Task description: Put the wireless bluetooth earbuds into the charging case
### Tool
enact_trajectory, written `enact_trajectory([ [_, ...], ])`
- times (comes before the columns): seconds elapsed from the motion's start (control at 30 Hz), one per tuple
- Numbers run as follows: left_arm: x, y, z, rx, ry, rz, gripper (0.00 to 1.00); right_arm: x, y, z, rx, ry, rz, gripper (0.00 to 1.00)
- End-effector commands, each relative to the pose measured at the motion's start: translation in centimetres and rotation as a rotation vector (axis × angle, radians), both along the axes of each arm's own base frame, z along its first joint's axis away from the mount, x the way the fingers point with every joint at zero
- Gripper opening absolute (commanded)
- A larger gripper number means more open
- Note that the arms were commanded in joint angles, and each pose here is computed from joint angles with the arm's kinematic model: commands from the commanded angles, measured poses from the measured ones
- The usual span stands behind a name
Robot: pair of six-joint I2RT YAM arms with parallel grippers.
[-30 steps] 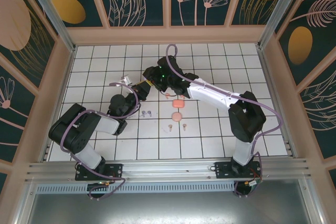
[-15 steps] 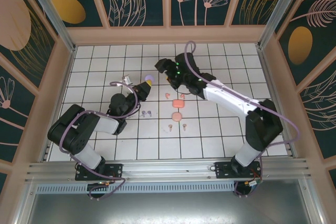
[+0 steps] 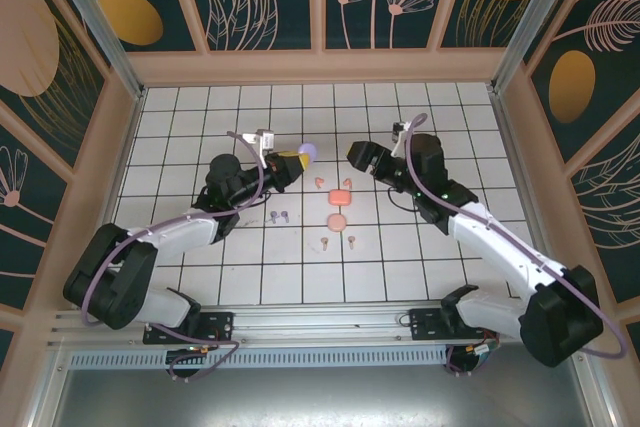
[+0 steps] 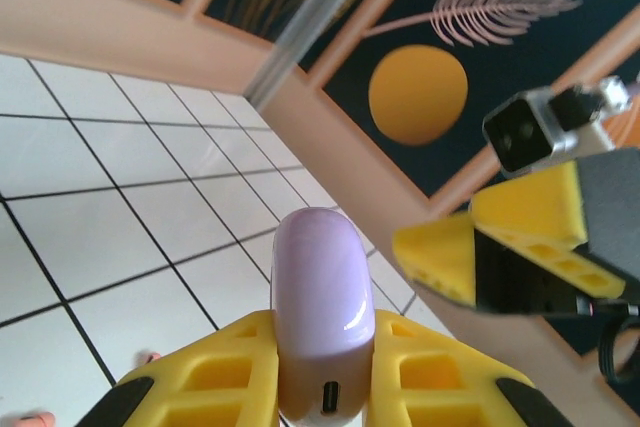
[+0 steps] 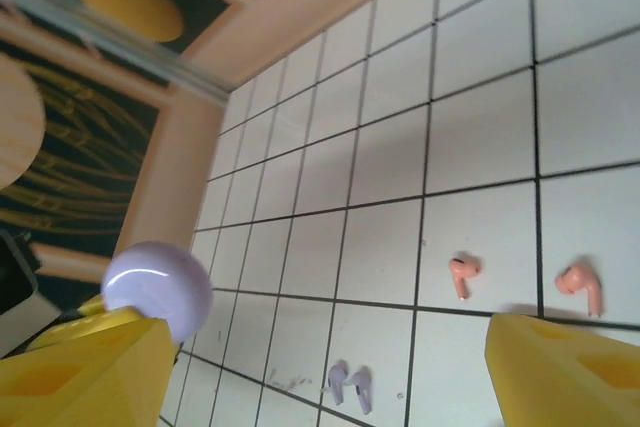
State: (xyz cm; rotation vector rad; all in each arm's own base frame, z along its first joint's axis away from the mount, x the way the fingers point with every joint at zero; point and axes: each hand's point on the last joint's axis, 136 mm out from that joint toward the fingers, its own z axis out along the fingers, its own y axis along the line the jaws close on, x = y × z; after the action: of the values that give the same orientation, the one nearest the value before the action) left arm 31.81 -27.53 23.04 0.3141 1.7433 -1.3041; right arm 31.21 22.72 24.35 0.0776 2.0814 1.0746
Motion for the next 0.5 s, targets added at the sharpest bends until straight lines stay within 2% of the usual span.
enact_trajectory([
  [0.0,-1.9,-1.0,0.2,0.052,-0.017,-0.136,0.0,-2.0,1.9,1.9,-0.042,-0.188,0.222,0.82],
  [0.23,-3.0,-1.7,0.8,0.051,-0.013,-0.222,0.0,-3.4,4.2,1.6,-0.021,-0.215,0.399,0.8],
  [0.47,-3.0,-1.8,1.0,0.036,-0.012,-0.235,0.0,-3.0,5.3,0.2,-0.039,-0.189,0.413,0.78],
])
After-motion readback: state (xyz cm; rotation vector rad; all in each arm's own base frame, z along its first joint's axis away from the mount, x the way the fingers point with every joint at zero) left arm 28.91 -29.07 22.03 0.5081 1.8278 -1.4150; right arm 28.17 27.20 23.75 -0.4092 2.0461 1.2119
